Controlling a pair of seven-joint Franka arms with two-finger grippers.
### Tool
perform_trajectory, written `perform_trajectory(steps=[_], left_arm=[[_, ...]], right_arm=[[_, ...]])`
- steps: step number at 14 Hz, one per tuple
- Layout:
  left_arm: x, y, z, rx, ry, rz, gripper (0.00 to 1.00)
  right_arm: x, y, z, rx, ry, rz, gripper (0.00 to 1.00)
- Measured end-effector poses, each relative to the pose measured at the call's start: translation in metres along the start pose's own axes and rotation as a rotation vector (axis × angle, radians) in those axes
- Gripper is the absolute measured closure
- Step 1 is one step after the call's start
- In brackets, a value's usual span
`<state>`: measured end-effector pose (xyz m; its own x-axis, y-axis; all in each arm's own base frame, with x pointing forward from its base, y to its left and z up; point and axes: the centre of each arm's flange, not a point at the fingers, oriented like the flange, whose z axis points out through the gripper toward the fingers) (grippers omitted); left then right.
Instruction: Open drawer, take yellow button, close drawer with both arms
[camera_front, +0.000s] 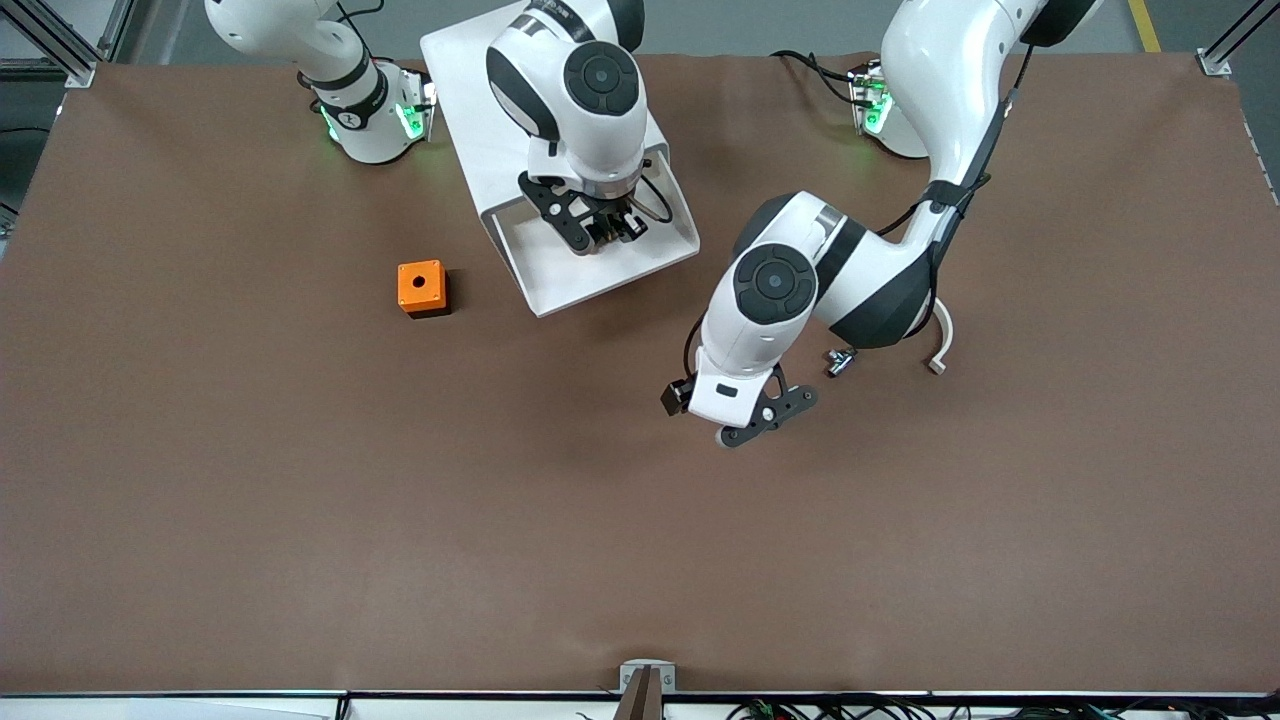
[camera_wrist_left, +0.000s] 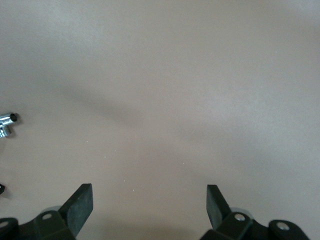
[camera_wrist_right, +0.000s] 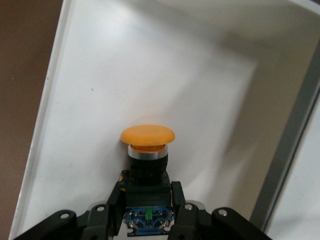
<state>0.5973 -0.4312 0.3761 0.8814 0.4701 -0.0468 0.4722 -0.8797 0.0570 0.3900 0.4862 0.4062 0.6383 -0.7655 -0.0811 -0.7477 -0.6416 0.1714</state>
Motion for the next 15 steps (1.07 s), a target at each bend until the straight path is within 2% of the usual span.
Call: perform_trajectory(steps=[4,7,11,15], left_arm=[[-0.003,0.001,0.001,0.013,0.021,-0.021,0.00],[-0.004,0.001,0.001,0.013,0.021,-0.023,0.00],[-0.005,0.001,0.001,0.013,0.021,-0.022,0.00],[-0.017,0.006,0.002,0.010,0.008,-0.004,0.00]], right_arm=[[0.002,-0.001,-0.002,0.005,-0.001,0.004,0.59],[0.022,-0.008,-0.022,0.034,-0.010,0.031,0.59],[0.075,-0.010,-0.067,0.036,-0.044,0.015,0.59],[0.159,0.002,-0.094,0.005,-0.086,-0.055,0.59]])
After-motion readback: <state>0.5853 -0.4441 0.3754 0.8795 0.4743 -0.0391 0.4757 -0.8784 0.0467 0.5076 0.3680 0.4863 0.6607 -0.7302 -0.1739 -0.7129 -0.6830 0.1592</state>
